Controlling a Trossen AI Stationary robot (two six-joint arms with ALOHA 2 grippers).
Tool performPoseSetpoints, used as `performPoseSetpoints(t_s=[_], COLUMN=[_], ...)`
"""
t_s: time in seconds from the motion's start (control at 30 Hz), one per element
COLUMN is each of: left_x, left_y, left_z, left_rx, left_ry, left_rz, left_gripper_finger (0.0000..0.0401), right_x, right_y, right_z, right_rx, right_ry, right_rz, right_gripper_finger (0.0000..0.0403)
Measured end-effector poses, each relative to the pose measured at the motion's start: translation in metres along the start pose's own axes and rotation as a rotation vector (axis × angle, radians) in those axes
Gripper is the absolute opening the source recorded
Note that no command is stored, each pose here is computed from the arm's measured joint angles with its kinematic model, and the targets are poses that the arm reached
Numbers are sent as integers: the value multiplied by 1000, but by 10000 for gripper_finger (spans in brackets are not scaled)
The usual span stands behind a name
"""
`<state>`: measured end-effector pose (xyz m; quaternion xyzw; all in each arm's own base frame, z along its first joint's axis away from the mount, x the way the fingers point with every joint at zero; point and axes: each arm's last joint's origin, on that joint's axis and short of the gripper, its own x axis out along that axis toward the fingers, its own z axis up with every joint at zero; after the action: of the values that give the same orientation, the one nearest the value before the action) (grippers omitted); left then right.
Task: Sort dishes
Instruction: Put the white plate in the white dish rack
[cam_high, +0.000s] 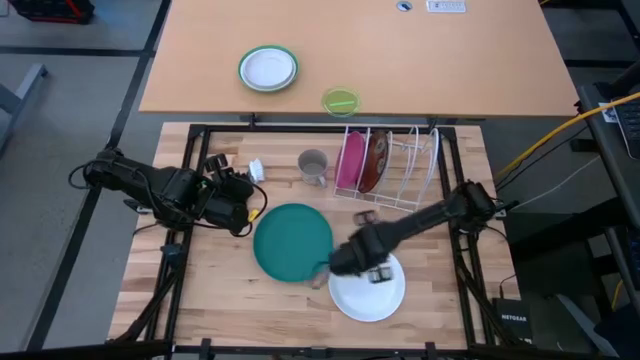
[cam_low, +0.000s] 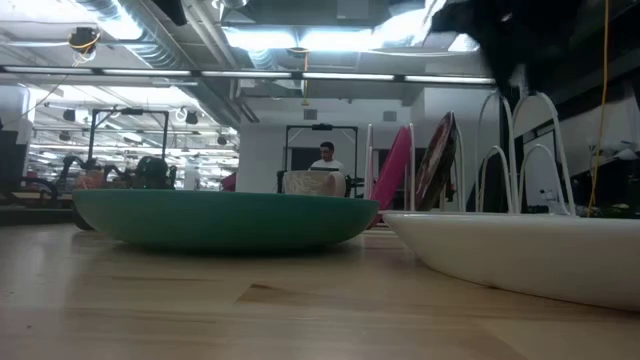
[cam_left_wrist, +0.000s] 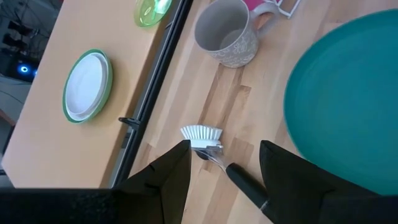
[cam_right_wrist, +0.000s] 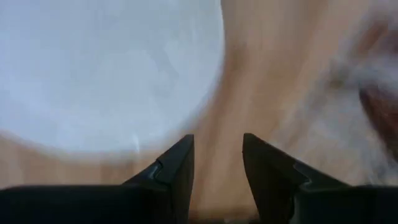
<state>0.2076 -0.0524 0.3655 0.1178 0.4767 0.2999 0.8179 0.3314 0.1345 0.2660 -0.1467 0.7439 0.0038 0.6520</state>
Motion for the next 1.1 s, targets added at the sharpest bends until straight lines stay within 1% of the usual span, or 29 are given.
performPoseSetpoints(t_s=[0.03,0.07,0.1,0.17,0.23,0.33,0.4,0.5,0.57,0.67,0.73,0.8,0.9,0.97,1.03,1.1], left_x=[0,0,0,0,0,0,-1,-1,-1,-2,-2,-2,0,3,9,17], left_y=[0,0,0,0,-1,-3,-4,-5,-6,-6,-7,-8,-16,-26,-40,-57], left_z=[0,0,0,1,1,4,5,7,8,10,11,12,17,22,23,25], left_rx=[-3,-4,-6,-8,-12,-8,-1,-1,5,13,9,1,21,53,111,178], left_ry=[-1,-1,-2,-4,-10,-33,-45,-66,-76,-85,-94,-104,-113,-146,-186,-240], left_rz=[0,0,-1,-2,-7,-20,-28,-39,-44,-49,-53,-69,-132,-175,-224,-283], left_gripper_finger=[180,180,180,180,180,180,180,180,180,180,180,180,180,180,180,180], right_x=[-1,-2,-5,-13,-23,-37,-46,-44,-35,-6,19,39,62,73,82,91], right_y=[7,12,18,24,29,28,21,12,7,3,6,10,19,23,27,29], right_z=[-5,-7,-12,-23,-39,-61,-84,-115,-136,-164,-173,-175,-169,-163,-160,-161], right_rx=[16,17,4,-5,16,27,97,221,353,551,653,722,746,725,691,675], right_ry=[19,-16,-51,-71,-57,-167,-195,-270,-295,-306,-325,-392,-535,-607,-623,-602], right_rz=[-21,-14,3,36,2,-29,-65,-90,-101,-100,-54,39,180,245,287,316], right_gripper_finger=[140,140,140,140,140,140,140,140,140,140,140,140,140,140,140,140])
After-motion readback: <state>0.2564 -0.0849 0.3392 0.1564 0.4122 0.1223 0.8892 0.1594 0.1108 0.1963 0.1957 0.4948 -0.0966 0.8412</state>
